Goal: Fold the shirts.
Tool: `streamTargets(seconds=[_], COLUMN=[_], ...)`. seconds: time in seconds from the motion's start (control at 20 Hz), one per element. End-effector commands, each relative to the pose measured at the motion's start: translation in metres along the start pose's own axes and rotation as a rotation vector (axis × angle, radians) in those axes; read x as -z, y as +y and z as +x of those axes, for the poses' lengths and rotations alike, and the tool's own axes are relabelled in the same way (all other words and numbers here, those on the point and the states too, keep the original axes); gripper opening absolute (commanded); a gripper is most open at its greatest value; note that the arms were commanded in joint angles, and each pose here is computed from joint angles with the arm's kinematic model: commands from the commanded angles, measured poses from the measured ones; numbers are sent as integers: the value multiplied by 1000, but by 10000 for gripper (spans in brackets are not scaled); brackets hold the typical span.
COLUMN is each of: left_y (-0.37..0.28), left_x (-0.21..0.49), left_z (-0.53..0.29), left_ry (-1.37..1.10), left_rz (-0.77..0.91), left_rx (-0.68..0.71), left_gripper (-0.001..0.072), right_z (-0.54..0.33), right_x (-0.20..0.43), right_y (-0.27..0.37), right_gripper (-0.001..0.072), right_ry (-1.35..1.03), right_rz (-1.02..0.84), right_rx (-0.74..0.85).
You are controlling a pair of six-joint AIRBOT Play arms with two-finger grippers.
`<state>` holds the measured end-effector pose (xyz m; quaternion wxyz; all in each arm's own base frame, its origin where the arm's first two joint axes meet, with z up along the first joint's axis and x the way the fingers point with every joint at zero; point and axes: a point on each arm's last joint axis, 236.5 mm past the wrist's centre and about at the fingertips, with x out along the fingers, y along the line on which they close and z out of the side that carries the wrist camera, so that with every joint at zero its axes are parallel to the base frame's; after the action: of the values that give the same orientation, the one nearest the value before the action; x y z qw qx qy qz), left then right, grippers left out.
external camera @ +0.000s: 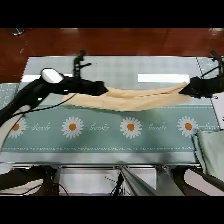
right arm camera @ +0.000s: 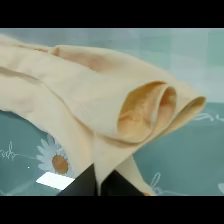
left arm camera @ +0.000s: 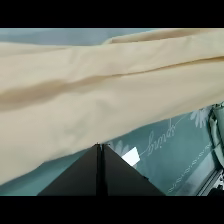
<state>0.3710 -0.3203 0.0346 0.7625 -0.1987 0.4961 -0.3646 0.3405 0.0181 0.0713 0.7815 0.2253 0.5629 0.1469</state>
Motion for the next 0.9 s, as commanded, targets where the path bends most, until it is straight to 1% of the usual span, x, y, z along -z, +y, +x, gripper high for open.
streamTargets(seconds=[0.0, 0.15, 0.35, 0.6, 0.7, 0.75, 0.85], left_y=[-50, -93, -134, -166, -170, -168, -149], left_x=[23, 44, 82, 146, 143, 129, 78], left_z=[75, 122, 167, 187, 180, 171, 142], left_ry=[128, 219, 313, 433, 453, 454, 420], left_rz=[47, 91, 90, 135, 134, 134, 118], left_rx=[69, 133, 180, 210, 229, 238, 240], left_gripper=[25, 25, 25, 27, 27, 27, 27], right_z=[-39, -59, -75, -77, -77, -78, -78], right_x=[33, 52, 58, 51, 51, 50, 50], right_y=[29, 48, 68, 83, 87, 89, 93], right_gripper=[22, 22, 22, 22, 22, 22, 22], right_ry=[-124, -192, -252, -283, -285, -286, -288], right_rz=[-40, -49, -74, -75, -80, -80, -80], right_rx=[36, 37, 11, -54, -72, -77, -96])
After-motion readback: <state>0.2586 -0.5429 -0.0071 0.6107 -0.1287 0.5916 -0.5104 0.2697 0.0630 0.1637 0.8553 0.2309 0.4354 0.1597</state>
